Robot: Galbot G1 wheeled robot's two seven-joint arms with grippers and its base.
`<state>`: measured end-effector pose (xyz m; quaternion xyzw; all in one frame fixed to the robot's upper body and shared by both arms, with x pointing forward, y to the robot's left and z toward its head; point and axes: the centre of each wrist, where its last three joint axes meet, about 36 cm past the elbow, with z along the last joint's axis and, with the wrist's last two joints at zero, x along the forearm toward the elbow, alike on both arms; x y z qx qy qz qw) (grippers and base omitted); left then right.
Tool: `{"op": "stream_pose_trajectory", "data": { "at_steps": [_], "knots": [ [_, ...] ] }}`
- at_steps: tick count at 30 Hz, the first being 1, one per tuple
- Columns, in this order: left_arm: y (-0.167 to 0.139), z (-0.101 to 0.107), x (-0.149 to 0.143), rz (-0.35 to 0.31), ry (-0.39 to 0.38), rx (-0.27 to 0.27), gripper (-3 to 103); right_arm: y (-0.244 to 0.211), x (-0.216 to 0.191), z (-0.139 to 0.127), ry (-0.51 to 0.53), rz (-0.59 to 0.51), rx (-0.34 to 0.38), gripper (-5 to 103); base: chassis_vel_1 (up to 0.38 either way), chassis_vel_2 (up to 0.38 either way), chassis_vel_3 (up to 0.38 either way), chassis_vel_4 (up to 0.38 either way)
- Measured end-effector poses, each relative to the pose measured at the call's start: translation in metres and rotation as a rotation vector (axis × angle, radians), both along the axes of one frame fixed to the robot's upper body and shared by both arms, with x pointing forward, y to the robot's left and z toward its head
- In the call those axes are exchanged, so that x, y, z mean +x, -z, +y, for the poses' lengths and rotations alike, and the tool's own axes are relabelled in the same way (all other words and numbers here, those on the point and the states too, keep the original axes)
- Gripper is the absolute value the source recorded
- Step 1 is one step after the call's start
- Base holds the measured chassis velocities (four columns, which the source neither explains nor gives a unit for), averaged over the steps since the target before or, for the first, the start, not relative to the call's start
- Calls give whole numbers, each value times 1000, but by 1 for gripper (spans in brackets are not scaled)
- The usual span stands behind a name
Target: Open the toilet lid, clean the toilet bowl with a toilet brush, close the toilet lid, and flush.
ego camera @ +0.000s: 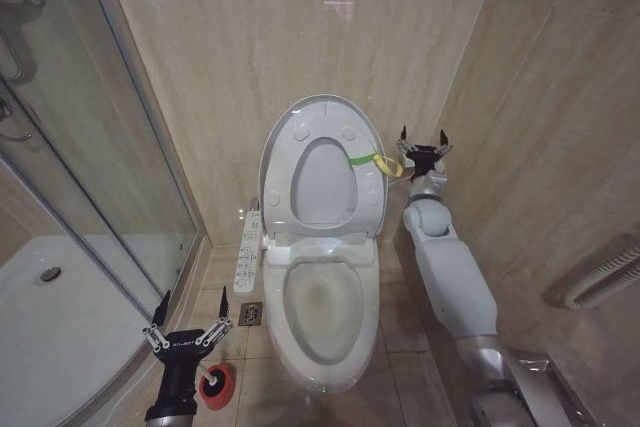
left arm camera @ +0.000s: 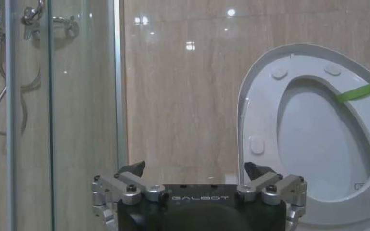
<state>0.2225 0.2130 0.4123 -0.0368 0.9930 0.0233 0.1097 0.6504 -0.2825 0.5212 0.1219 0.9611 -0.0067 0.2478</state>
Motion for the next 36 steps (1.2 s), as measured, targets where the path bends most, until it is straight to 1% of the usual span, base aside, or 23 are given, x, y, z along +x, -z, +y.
{"op": "stream_pose_trajectory", "data": {
  "at_steps": [8,15,18,21,22,25,27,36],
  "knots": [
    [0,0,0,0,0,0,100,-9,21,17,-15,-4,-16,100,0,0,0,0],
    [0,0,0,0,0,0,100,-17,27,23,-27,-14,-31,100,0,0,0,0],
    [0,0,0,0,0,0,100,-20,24,23,-35,-23,-51,100,0,0,0,0],
    [0,0,0,0,0,0,100,-18,14,25,-72,-25,-105,100,0,0,0,0],
    [0,0,0,0,0,0,100,-18,14,25,-72,-25,-105,100,0,0,0,0],
    [0,0,0,0,0,0,100,-17,3,31,-115,-21,-131,100,0,0,0,0],
    [0,0,0,0,0,0,100,-16,-1,42,-147,-18,-148,100,0,0,0,0],
    [0,0,0,0,0,0,100,-14,-7,49,-170,-16,-148,100,0,0,0,0]
  ]
}}
